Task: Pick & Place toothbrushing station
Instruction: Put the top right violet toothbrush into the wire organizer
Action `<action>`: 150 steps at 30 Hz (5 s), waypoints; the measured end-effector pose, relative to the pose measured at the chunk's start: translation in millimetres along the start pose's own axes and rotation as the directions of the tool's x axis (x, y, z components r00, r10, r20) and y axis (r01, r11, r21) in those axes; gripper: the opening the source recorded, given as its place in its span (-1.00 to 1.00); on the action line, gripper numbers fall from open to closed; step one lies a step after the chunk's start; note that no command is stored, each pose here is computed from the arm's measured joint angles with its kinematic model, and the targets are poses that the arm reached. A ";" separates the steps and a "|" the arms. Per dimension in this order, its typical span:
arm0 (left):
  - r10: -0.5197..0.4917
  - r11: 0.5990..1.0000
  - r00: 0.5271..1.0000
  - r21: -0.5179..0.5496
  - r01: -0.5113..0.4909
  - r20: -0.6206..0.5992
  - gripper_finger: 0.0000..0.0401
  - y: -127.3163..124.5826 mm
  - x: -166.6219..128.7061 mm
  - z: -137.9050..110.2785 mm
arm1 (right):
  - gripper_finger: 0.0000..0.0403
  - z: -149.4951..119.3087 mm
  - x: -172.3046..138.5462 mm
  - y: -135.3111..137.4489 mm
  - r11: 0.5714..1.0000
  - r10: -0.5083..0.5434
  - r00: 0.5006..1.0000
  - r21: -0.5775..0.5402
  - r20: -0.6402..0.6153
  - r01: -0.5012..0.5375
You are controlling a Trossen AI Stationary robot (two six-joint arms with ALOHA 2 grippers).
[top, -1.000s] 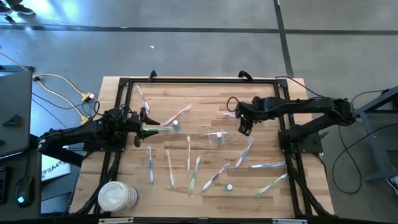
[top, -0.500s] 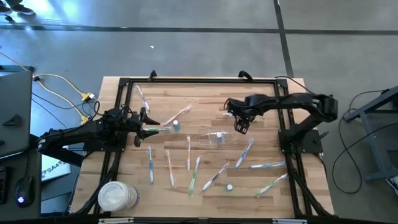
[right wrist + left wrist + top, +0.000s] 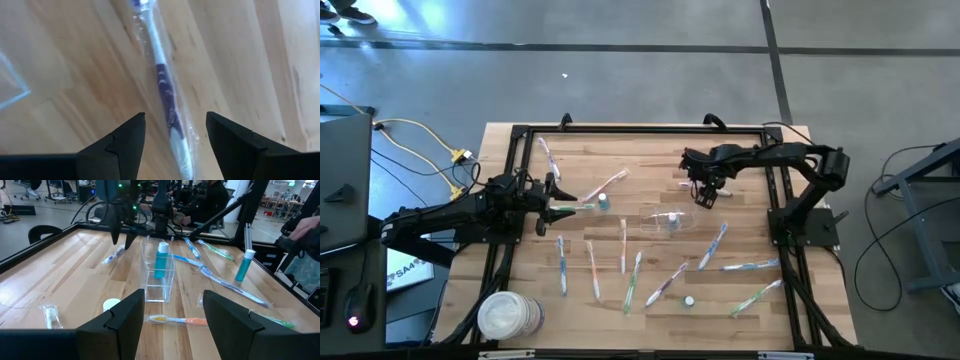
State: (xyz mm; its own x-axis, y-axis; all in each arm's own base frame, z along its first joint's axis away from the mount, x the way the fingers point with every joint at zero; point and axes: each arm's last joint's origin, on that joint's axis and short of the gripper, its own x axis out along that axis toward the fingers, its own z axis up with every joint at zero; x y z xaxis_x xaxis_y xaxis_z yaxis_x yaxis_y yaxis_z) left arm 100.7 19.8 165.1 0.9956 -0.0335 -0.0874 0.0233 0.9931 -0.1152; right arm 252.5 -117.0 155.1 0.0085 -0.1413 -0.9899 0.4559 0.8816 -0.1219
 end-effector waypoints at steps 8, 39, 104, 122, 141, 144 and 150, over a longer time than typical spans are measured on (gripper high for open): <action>0.000 1.000 1.000 0.000 0.000 0.000 0.01 0.0 0.0 0.0 | 0.01 0.4 0.4 -2.1 1.000 -0.001 1.000 0.007 0.002 0.001; 0.000 1.000 1.000 -0.023 0.000 0.000 0.01 0.0 0.0 0.0 | 0.00 4.8 24.5 -2.7 0.995 0.098 0.992 -0.005 -0.078 -0.098; -0.144 0.989 0.951 0.067 0.130 0.275 0.01 -6.8 -3.9 28.6 | -0.96 -66.1 -170.8 89.2 0.985 0.134 0.566 -0.172 0.813 0.014; -0.178 0.984 0.847 0.115 0.139 0.501 0.01 -20.6 21.9 56.9 | -0.97 -24.8 -152.6 137.7 0.926 0.316 0.425 -0.373 0.848 0.057; -0.171 0.959 0.948 0.266 0.097 0.269 0.01 -49.7 169.2 108.2 | -0.97 -13.5 -144.0 151.5 0.890 0.417 0.380 -0.455 0.826 0.012; -0.154 0.961 0.955 0.261 0.086 0.252 0.01 -49.9 177.3 110.9 | -0.97 -13.2 -144.8 151.4 0.890 0.416 0.373 -0.456 0.829 0.023; -0.141 0.962 0.960 0.264 0.075 0.243 0.01 -50.3 180.5 115.9 | -0.97 -12.5 -146.1 151.2 0.888 0.421 0.361 -0.460 0.832 0.025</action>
State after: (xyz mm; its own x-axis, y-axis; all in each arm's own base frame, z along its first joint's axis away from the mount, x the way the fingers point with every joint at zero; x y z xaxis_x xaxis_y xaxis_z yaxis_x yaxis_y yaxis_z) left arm 289.7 -23.1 269.8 0.9742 -0.1450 0.1729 0.1207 0.9822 0.1438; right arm 309.0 42.6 280.3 0.9358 -0.0545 -0.3483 -0.0043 0.9861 -0.1660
